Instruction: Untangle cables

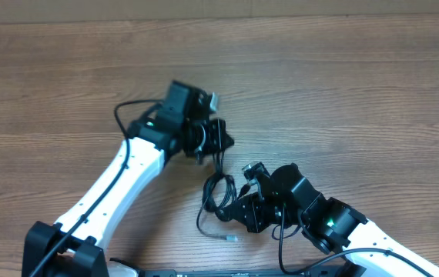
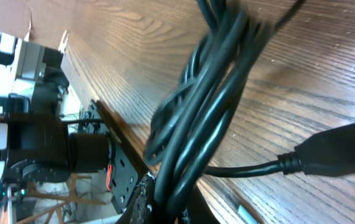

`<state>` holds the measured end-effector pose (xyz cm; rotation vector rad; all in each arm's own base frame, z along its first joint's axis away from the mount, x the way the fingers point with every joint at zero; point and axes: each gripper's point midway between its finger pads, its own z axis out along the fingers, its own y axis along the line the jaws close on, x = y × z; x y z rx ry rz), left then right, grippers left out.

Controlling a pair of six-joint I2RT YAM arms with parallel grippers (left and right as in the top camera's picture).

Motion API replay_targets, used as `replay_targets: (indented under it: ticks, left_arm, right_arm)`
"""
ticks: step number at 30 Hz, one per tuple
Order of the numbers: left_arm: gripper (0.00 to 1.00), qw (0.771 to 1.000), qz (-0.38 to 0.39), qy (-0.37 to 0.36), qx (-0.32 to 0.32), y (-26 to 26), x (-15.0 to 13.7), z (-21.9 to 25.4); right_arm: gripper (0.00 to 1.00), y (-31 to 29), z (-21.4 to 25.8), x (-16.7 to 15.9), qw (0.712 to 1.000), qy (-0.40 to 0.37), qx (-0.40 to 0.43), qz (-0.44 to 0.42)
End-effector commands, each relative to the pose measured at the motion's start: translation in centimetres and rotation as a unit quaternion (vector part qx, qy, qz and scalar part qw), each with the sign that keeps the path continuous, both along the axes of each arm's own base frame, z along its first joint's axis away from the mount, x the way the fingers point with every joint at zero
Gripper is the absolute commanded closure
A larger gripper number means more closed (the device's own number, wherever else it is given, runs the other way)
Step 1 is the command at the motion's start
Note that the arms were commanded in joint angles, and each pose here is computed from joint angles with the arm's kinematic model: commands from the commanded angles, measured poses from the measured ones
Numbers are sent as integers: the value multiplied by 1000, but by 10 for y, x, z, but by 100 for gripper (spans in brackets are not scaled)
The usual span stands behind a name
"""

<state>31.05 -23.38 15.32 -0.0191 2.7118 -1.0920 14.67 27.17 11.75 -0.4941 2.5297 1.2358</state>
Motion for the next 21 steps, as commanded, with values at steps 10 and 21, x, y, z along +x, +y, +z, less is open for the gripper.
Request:
replay_targets:
  ticks: [10,21]
  left_arm:
    - [96,970,-148,-192,-32,15,-34,103]
    - [96,991,-81,-72,84,52,-48,42]
  right_arm:
    - [96,-8,-6,16,995,37,-17,-93]
    - [96,-10,-5,23,992,42,-16,-122]
